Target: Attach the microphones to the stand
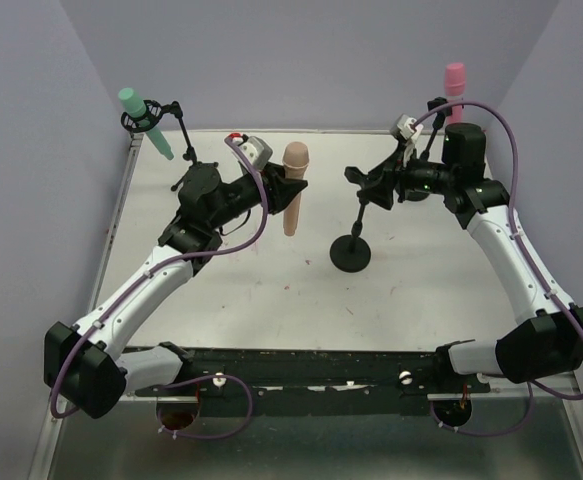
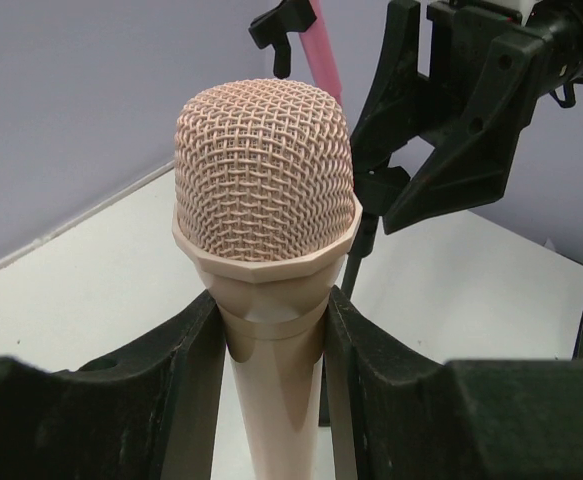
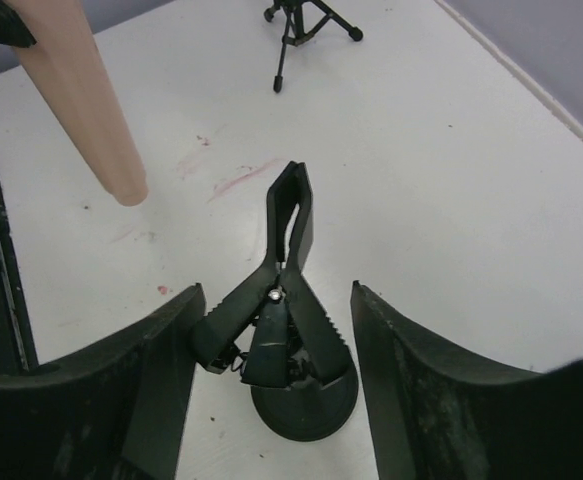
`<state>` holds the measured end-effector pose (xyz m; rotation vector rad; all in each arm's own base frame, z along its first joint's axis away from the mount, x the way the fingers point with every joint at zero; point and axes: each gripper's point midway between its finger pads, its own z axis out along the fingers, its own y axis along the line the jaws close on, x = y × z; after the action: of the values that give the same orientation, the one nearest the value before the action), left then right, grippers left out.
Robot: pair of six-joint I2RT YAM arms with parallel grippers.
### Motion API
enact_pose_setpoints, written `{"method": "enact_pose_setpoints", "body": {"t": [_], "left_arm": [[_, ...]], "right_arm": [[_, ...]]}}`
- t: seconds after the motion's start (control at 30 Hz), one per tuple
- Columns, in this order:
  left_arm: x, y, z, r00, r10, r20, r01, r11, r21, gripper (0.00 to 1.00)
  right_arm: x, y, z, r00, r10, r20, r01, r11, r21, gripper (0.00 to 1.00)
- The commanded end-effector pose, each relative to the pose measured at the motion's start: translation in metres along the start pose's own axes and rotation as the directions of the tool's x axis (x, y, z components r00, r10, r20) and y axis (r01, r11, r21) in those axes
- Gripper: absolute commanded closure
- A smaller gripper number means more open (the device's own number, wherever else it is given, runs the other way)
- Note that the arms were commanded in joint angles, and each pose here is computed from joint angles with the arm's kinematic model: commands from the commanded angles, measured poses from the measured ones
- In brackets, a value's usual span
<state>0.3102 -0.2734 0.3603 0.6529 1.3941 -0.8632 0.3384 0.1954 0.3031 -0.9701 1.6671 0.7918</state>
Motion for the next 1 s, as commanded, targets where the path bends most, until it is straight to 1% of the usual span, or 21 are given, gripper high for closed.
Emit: {"method": "enact_pose_setpoints", "body": {"t": [0.0,0.03,0.1,0.2,0.27,0.3,0.4,0.47,0.6,0.77,0.97], "left_arm": [[-0.036,-0.008,0.012,0.995,0.056,0.079,-0.062,0.995,0.081,1.0],[-0.039,-0.009,0.014,0.995,0.063,0.084,-0.071,0.993,0.095,1.0],[-0.04,-0.009,0.022,0.994,0.074,0.086,-0.084,0.989,0.125,1.0],[-0.045,-0.013,0.033,0.991,0.093,0.093,-0.11,0.976,0.189,1.0],[-0.049,-0.016,0.042,0.989,0.108,0.098,-0.129,0.962,0.241,1.0],[-0.05,-0.018,0.046,0.987,0.124,0.102,-0.148,0.951,0.272,1.0],[-0.047,-0.018,0.058,0.978,0.179,0.111,-0.206,0.92,0.333,1.0],[-0.042,-0.011,0.066,0.975,0.193,0.107,-0.219,0.913,0.345,1.0],[-0.046,-0.01,0.08,0.981,0.157,0.117,-0.191,0.9,0.392,1.0],[-0.054,-0.027,0.088,0.982,0.079,0.173,-0.152,0.871,0.467,1.0],[-0.035,-0.045,0.097,0.989,0.044,0.142,-0.112,0.85,0.515,1.0]], "right_arm": [[0.009,0.0,0.001,0.999,-0.045,-0.018,0.045,0.999,0.001,0.5],[0.01,0.001,0.0,0.998,-0.053,-0.019,0.052,0.999,-0.005,0.59],[0.009,0.002,0.0,0.997,-0.073,-0.019,0.072,0.997,-0.018,0.66],[0.009,0.009,-0.001,0.995,-0.094,-0.016,0.093,0.994,-0.056,0.73],[0.009,0.014,-0.002,0.993,-0.114,-0.018,0.112,0.99,-0.082,0.75],[0.009,0.015,-0.003,0.992,-0.128,-0.017,0.126,0.988,-0.094,0.78],[0.009,0.019,-0.005,0.988,-0.156,-0.022,0.152,0.981,-0.116,0.81],[0.009,0.02,-0.005,0.985,-0.169,-0.025,0.164,0.978,-0.129,0.83],[0.009,0.023,-0.004,0.985,-0.172,-0.018,0.167,0.974,-0.155,0.84],[0.007,0.024,-0.001,0.988,-0.157,-0.007,0.153,0.972,-0.179,0.84],[0.006,0.023,0.001,0.99,-0.144,0.002,0.142,0.972,-0.185,0.85]]}}
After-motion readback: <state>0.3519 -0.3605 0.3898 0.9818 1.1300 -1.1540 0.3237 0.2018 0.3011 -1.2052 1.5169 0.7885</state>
